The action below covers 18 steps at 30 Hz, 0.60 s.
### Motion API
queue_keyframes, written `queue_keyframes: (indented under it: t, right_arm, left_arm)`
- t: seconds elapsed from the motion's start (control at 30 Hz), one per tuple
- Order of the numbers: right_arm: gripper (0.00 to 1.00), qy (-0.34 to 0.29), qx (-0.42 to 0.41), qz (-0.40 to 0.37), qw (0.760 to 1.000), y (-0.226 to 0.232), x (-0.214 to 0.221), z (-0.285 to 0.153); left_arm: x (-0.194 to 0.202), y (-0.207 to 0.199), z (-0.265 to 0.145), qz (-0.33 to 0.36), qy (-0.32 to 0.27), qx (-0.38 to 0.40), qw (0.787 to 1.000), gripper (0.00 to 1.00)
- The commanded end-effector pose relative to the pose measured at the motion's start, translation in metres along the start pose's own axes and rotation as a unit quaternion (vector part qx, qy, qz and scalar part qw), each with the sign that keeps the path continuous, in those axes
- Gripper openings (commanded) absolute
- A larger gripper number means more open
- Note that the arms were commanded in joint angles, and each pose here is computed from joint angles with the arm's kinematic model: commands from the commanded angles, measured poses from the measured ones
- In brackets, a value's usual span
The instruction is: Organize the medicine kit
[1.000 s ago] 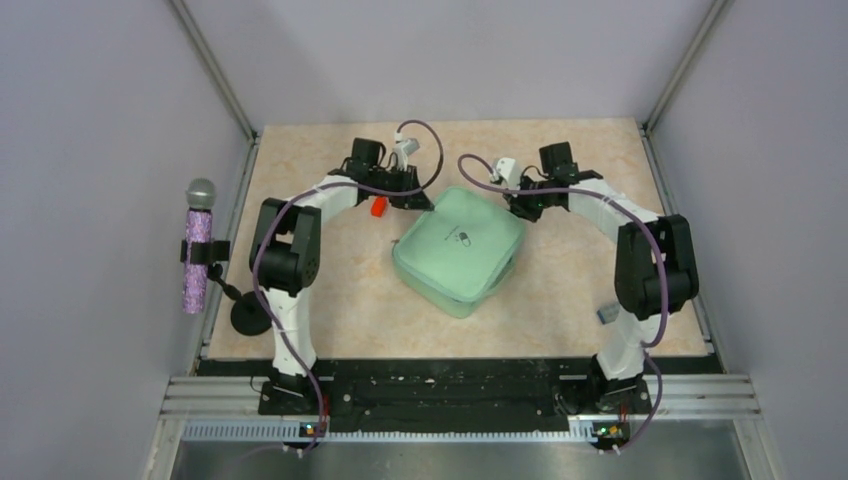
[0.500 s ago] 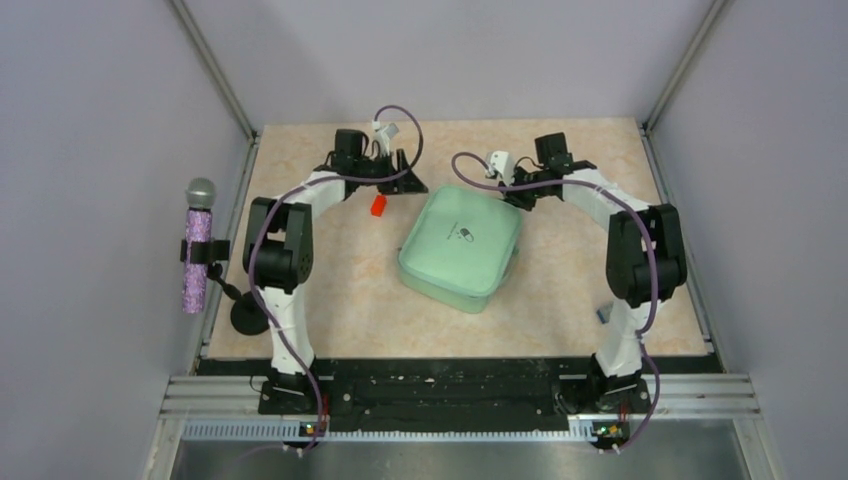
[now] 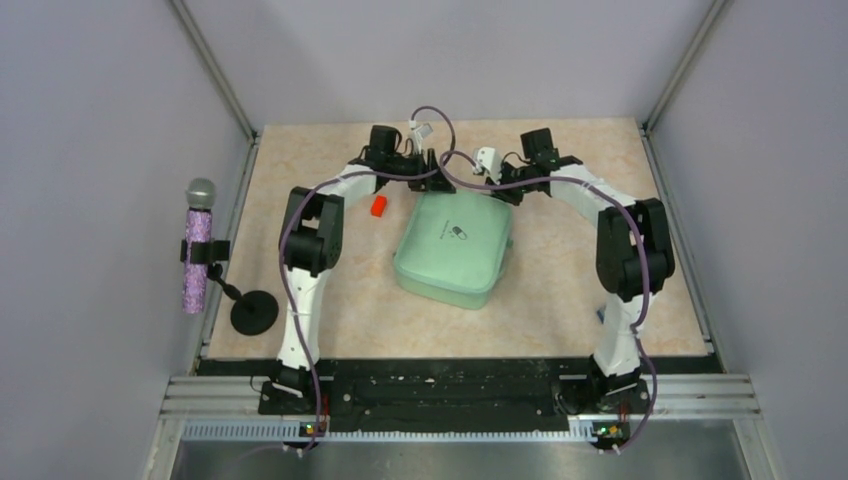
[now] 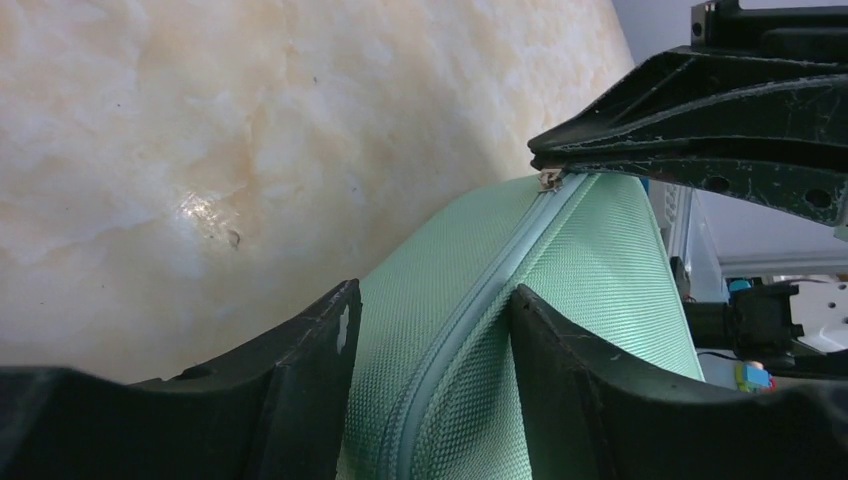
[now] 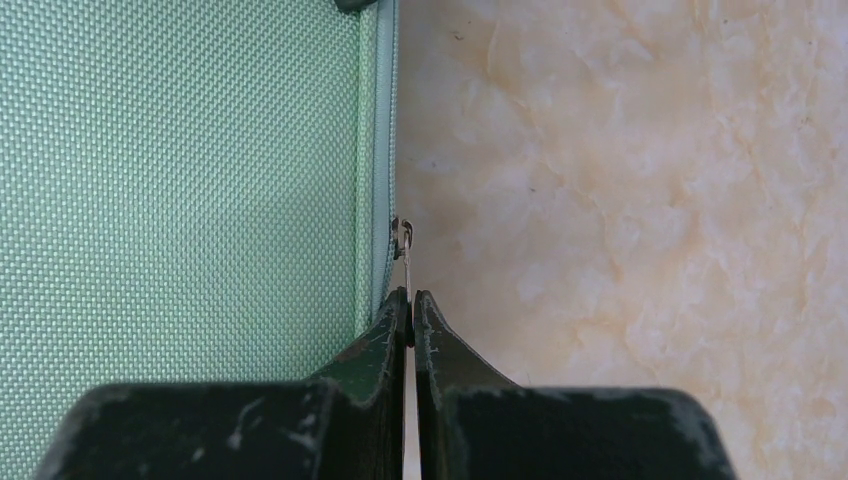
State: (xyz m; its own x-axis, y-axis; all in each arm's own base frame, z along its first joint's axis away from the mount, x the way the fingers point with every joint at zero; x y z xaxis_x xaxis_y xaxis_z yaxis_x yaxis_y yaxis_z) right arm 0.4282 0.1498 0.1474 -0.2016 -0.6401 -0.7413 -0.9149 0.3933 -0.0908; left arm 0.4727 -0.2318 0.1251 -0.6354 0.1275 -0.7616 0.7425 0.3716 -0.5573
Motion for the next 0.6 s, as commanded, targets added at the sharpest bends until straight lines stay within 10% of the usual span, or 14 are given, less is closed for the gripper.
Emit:
queue_keyframes:
  t: [0.0,0.2,0.43,0.57]
  right_arm:
    - [0.0,-0.048,-0.008,-0.025,0.999,0.001,-0.032,0.008]
    - [0.0,-0.033,0.008,-0.03,0.999,-0.005,-0.025,0.012]
    - [0.0,-0.013,0.029,-0.05,0.998,-0.027,-0.006,-0.008]
    - [0.0,0.008,0.034,-0.068,0.997,-0.036,0.011,-0.024]
  left_arm:
    - [0.007,-0.008,-0.003,0.004,0.017,0.056,0.998,0.57]
    - [0.031,-0.017,-0.009,0.018,0.06,0.073,0.995,0.43]
    - [0.045,-0.018,-0.025,0.046,0.086,0.08,0.992,0.01]
    - [0.04,-0.016,-0.035,0.045,0.074,0.071,0.994,0.0]
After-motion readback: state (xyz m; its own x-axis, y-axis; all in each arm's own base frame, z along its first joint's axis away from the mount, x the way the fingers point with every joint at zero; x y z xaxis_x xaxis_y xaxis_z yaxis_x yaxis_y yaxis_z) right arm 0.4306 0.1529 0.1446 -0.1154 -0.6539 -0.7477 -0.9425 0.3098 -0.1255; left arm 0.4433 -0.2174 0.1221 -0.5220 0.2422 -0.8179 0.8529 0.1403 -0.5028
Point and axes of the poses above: each gripper's point midway between its finger pads, its own z axis out along the fingers, its own y axis along the line the jaws close on, x = y × z, the point moved 8 cm from there along -z, back along the fingers, and after that the axes turned 13 degrees about z, right-handed, at the moved point
